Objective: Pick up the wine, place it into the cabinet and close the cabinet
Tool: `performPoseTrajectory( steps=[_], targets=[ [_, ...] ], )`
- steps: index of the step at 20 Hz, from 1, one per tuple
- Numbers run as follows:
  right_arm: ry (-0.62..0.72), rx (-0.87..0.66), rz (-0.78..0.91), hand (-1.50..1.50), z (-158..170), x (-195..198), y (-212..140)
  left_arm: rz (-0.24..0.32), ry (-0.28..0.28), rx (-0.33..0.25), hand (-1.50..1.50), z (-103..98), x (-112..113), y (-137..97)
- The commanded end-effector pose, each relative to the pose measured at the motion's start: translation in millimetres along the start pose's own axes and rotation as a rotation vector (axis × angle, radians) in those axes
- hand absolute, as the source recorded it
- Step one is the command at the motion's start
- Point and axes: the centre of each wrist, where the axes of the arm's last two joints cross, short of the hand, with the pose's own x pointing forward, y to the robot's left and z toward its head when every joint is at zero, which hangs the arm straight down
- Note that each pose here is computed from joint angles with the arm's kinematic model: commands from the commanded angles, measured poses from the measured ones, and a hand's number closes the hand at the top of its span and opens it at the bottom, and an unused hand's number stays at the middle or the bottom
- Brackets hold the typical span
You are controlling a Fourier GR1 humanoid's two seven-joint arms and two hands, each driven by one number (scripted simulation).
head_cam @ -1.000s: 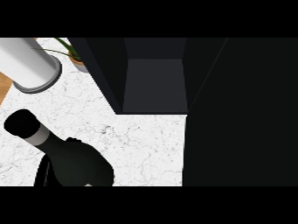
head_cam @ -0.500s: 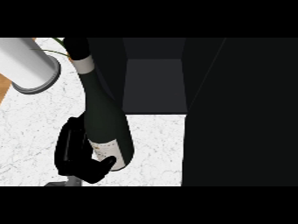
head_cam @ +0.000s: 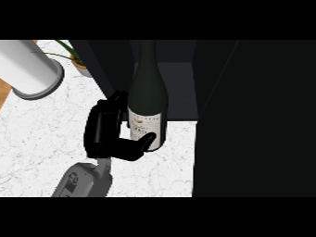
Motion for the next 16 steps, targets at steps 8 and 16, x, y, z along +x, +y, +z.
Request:
performPoseTrajectory(
  steps=[8,16],
  targets=[
    [-0.012,-0.020,-0.014,-1.50,10,-1,-10,-0.115,0.054,0.000,1.50,-31,-40,-13],
    [-0.018,-0.002,0.010,-1.50,-6,-5,-11,-0.131,0.101,0.043,1.50,-8,-76,-22]
  ],
)
